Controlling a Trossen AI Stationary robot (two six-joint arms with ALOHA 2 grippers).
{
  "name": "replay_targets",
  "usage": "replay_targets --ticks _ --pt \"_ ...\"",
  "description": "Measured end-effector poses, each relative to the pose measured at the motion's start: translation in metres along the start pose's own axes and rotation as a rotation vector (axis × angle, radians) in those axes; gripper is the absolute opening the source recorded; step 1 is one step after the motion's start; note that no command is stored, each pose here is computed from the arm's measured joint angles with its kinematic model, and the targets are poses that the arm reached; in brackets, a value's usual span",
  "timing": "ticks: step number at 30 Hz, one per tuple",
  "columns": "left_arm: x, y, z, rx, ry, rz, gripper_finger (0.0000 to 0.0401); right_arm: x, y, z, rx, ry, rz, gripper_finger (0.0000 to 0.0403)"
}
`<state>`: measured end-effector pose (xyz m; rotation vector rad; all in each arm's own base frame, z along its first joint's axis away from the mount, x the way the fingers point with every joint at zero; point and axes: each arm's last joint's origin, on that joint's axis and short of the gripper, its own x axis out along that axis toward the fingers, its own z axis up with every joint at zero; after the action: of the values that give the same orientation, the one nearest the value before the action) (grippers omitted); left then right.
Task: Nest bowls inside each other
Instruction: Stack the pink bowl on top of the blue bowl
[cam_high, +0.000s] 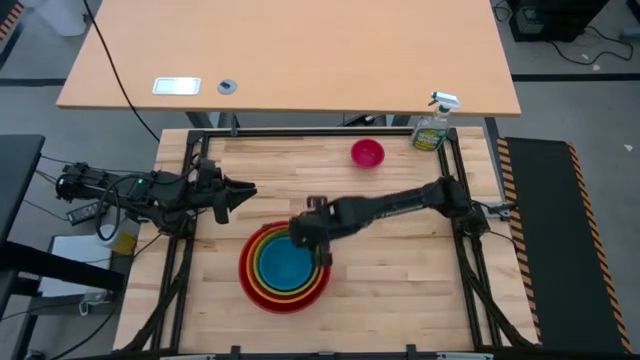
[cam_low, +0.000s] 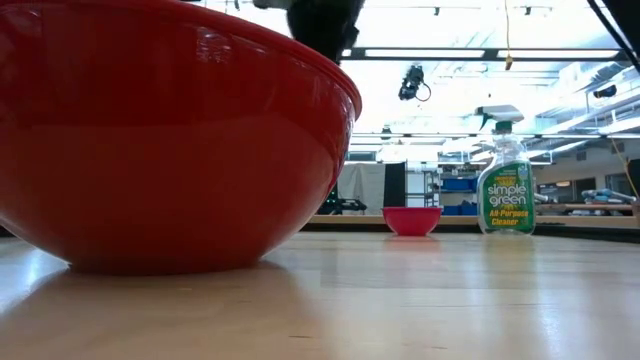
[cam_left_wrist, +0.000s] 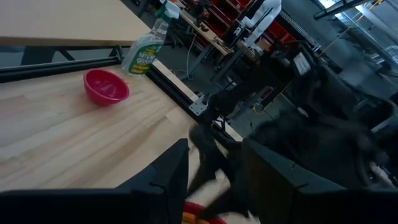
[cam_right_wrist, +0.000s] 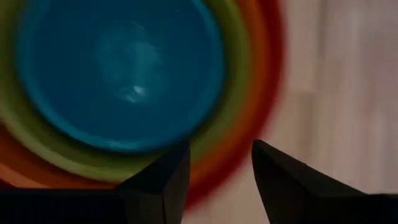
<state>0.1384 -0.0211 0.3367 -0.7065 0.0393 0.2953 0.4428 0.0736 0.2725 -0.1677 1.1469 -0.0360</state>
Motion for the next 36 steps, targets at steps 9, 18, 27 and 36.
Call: replay_targets --ticks 9,18,27,36 --pt "0.000 0.000 0.000 0.033 0.002 0.003 0.0153 0.005 -0.096 -0.037 0.164 0.115 -0.149 0.0178" --pt "0.000 0.000 0.000 0.034 0.004 0.004 0.0153 0.011 -0.186 -0.124 0.501 0.299 -0.258 0.0178" --pt "0.000 0.001 0.000 0.035 0.004 0.005 0.0153 0.018 -0.237 -0.174 0.592 0.330 -0.138 0.0201" --pt "0.000 0.001 -0.001 0.031 0.004 0.006 0.0153 0.020 -0.244 -0.184 0.525 0.317 -0.020 0.0260"
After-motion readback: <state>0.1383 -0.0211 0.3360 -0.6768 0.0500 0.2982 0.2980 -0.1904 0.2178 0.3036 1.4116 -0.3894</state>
